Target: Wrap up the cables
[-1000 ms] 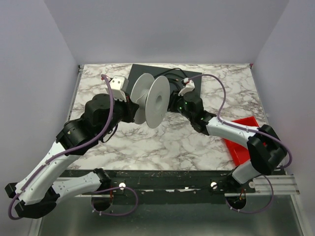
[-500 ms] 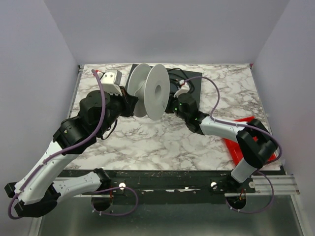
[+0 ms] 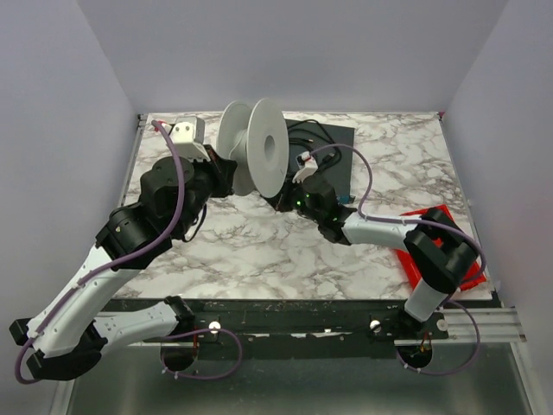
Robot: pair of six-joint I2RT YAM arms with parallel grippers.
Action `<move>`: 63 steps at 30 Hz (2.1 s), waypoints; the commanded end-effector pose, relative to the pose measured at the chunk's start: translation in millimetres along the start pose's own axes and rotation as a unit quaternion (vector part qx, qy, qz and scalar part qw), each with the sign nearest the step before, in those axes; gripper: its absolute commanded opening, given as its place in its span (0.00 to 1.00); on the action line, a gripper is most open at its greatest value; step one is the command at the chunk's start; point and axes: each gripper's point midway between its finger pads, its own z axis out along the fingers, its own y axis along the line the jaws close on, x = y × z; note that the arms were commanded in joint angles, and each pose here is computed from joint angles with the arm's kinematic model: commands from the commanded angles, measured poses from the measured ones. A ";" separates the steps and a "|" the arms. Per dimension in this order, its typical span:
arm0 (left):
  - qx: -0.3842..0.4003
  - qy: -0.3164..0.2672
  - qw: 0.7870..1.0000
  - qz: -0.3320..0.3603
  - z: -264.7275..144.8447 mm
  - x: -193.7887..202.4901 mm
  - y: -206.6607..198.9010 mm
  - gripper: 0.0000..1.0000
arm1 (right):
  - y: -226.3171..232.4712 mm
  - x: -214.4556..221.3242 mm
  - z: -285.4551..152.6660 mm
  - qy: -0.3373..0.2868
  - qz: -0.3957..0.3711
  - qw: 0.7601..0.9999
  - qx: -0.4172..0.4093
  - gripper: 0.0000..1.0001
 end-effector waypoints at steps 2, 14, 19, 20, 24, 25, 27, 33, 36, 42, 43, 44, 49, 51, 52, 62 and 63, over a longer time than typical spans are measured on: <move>-0.057 -0.104 0.991 -0.060 2.6 -58.9 9.0 0.00 | 17.7 34.0 -16.1 0.038 -0.010 0.999 -0.010 0.01; -0.195 -0.109 0.975 -0.008 70.0 -42.1 54.3 0.00 | 30.0 37.5 -67.9 0.069 -0.104 0.987 0.100 0.01; -0.225 -0.095 0.969 0.049 90.5 -21.8 67.5 0.00 | 32.9 -4.7 -93.3 0.050 -0.168 0.972 0.158 0.01; -0.221 -0.088 0.970 0.056 93.6 -16.4 67.3 0.00 | 34.3 -17.3 -97.9 0.039 -0.179 0.968 0.169 0.01; -0.201 -0.057 0.975 0.078 100.3 4.2 65.4 0.00 | 52.6 -70.7 -115.1 -0.015 -0.209 0.961 0.182 0.01; -0.193 -0.049 0.976 0.083 101.3 9.0 63.8 0.00 | 58.5 -83.4 -117.6 -0.027 -0.216 0.959 0.182 0.01; -0.169 -0.035 0.981 0.093 101.9 16.4 58.5 0.00 | 66.6 -103.2 -120.3 -0.045 -0.234 0.953 0.189 0.01; -0.087 0.051 0.984 0.145 94.6 52.3 31.5 0.00 | 78.7 -142.1 -115.3 -0.085 -0.295 0.927 0.214 0.01; -0.056 0.090 0.980 0.166 85.5 71.2 20.3 0.00 | 88.2 -156.7 -113.3 -0.107 -0.309 0.921 0.211 0.01; -0.017 0.116 0.975 0.189 65.4 89.9 10.3 0.00 | 90.8 -175.7 -110.2 -0.125 -0.342 0.902 0.231 0.01; -0.014 0.120 0.974 0.191 62.3 91.4 9.8 0.00 | 88.9 -177.6 -109.6 -0.126 -0.345 0.901 0.232 0.01; -0.011 0.121 0.974 0.191 59.0 91.1 9.3 0.00 | 86.4 -178.3 -107.8 -0.124 -0.348 0.900 0.231 0.01; 0.012 0.122 0.970 0.208 43.2 92.3 5.5 0.00 | 62.8 -179.4 -101.2 -0.106 -0.339 0.905 0.235 0.04; 0.027 0.122 0.969 0.214 37.8 92.5 3.7 0.00 | 53.7 -175.5 -97.9 -0.098 -0.327 0.911 0.232 0.07; 0.032 0.123 0.968 0.214 35.2 92.2 3.3 0.00 | 48.1 -174.6 -97.0 -0.095 -0.323 0.912 0.234 0.08; 0.081 0.113 0.971 0.194 12.8 75.5 -11.0 0.00 | 5.4 -152.6 -84.8 -0.058 -0.268 0.942 0.195 0.09; 0.091 0.112 0.971 0.189 10.3 73.9 -14.3 0.00 | 3.8 -148.8 -83.9 -0.052 -0.265 0.945 0.184 0.10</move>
